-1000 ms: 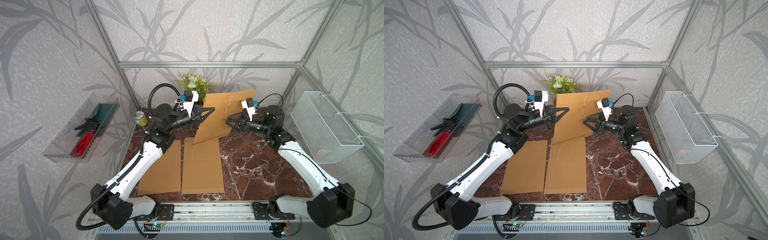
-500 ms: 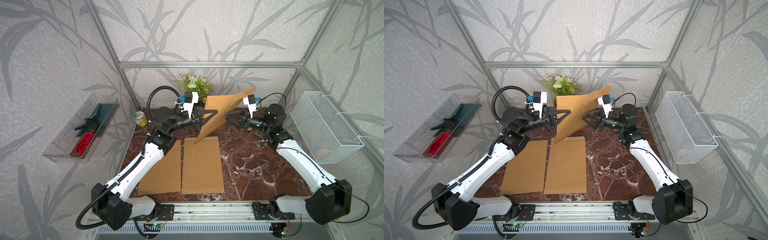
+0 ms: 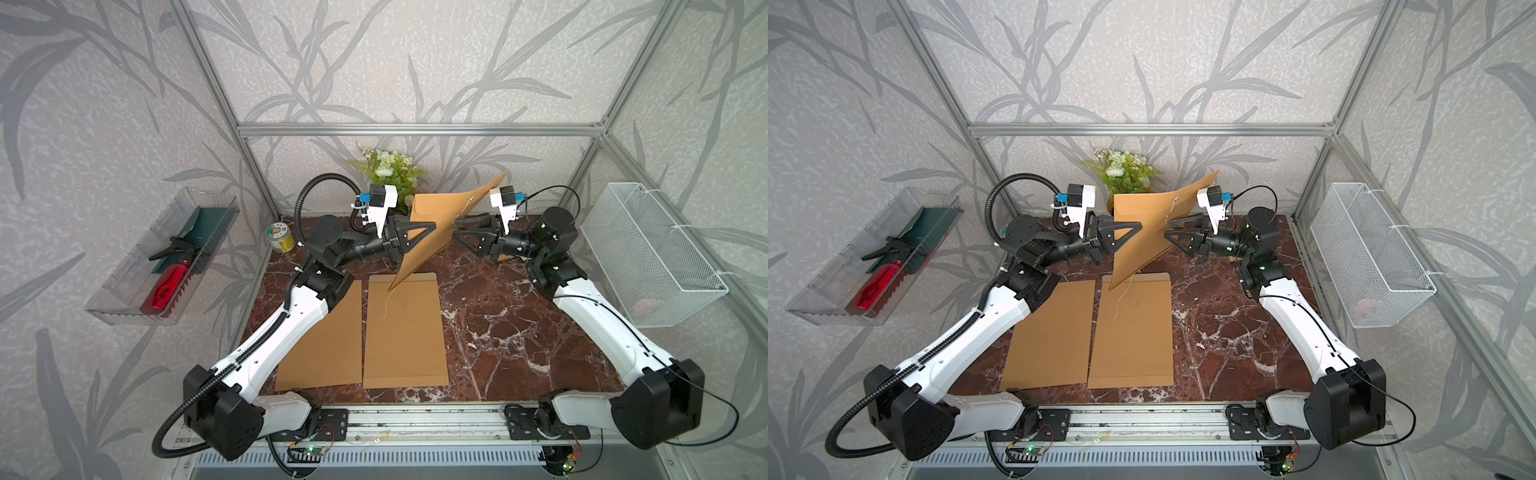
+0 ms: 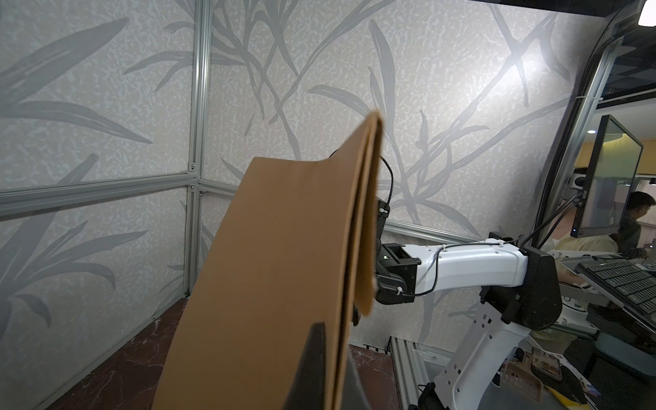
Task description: Open the file bag
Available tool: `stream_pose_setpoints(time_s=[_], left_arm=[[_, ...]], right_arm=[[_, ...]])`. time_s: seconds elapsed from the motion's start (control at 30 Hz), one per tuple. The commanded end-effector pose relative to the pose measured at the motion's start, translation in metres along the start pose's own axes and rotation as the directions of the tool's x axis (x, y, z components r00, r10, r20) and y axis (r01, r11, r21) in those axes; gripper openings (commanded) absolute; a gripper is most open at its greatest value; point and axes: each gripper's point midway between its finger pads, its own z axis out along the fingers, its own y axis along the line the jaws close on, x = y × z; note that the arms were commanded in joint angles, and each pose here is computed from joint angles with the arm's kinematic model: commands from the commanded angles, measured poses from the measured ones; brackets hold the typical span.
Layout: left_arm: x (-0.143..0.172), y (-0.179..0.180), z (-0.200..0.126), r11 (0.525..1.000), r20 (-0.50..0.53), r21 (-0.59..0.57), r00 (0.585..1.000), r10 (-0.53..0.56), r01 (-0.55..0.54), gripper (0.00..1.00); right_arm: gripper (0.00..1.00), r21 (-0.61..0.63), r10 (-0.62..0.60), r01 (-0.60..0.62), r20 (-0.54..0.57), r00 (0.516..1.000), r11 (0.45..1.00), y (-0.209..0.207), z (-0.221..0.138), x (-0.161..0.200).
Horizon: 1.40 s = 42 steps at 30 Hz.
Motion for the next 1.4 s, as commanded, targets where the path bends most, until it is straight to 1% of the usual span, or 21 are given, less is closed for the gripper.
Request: stream_pose_setpoints(time_s=[0.0, 0.13, 0.37, 0.93, 1.37], left_arm=[[-0.013, -0.021, -0.002, 0.997, 0.029, 0.067, 0.999, 0.028, -0.030, 0.00], [-0.016, -0.024, -0.002, 0.996, 0.033, 0.089, 0.999, 0.022, -0.025, 0.00], [-0.016, -0.026, -0.001, 0.994, 0.036, 0.110, 0.999, 0.009, -0.012, 0.00], [-0.008, -0.022, 0.002, 0.991, 0.023, 0.133, 0.999, -0.036, 0.032, 0.00], [-0.014, -0.022, 0.005, 0.989, 0.046, 0.144, 0.998, -0.041, 0.034, 0.00]], right_arm=[[0.50, -0.048, -0.076, 0.078, 0.041, 0.996, 0.996, 0.021, -0.002, -0.021], [0.49, -0.044, -0.081, 0.083, 0.046, 0.996, 0.996, 0.022, -0.003, -0.024], [0.43, -0.051, -0.084, 0.086, 0.046, 0.995, 0.995, 0.023, -0.002, -0.027], [0.41, -0.078, -0.096, 0.101, 0.065, 0.993, 0.992, 0.032, -0.002, -0.039], [0.33, -0.083, -0.081, 0.085, 0.057, 0.995, 0.993, 0.030, 0.001, -0.038]])
